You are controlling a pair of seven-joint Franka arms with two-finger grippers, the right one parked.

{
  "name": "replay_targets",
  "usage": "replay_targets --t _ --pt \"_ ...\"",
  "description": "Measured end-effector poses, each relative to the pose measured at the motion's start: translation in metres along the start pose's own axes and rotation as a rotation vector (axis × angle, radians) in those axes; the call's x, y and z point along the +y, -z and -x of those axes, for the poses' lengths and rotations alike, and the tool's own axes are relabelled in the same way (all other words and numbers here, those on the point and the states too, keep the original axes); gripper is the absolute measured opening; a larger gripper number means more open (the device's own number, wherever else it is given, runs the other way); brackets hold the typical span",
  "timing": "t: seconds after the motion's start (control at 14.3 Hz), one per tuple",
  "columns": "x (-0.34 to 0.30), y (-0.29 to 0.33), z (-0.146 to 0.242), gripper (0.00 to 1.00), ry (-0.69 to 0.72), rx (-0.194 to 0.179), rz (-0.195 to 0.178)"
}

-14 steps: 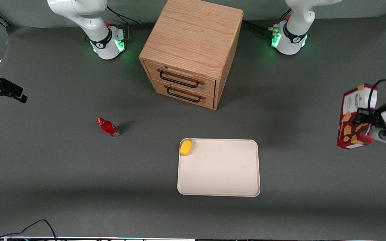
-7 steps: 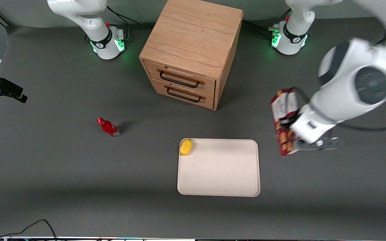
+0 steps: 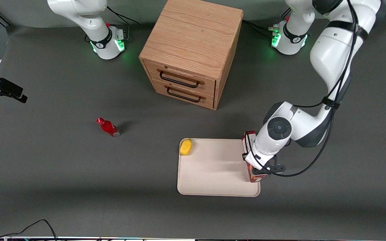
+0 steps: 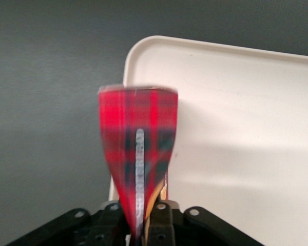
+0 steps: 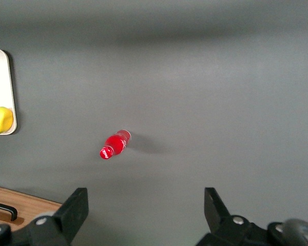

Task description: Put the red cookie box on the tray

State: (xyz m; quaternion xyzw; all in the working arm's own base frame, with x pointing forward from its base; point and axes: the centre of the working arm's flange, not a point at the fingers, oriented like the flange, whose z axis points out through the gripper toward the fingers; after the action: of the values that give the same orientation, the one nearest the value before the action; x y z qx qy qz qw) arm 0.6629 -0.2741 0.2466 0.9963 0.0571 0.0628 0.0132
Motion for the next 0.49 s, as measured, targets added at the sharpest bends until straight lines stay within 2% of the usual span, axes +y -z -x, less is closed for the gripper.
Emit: replay_targets --t 0.21,0.28,0.35,0.42,0.49 --pt "-0.001 0.016 -0.01 0.52 0.008 0.028 -0.003" --pt "-0.005 0.03 -0.014 0.63 0.013 0.029 -0.027" --pt "-0.01 0.051 -0.017 0.73 0.013 0.022 -0.061" --pt "-0.018 0.077 -0.02 0.85 -0.004 -0.002 -0.088" --pt "-0.028 0.109 -0.021 0.95 -0.039 -0.042 -0.094"
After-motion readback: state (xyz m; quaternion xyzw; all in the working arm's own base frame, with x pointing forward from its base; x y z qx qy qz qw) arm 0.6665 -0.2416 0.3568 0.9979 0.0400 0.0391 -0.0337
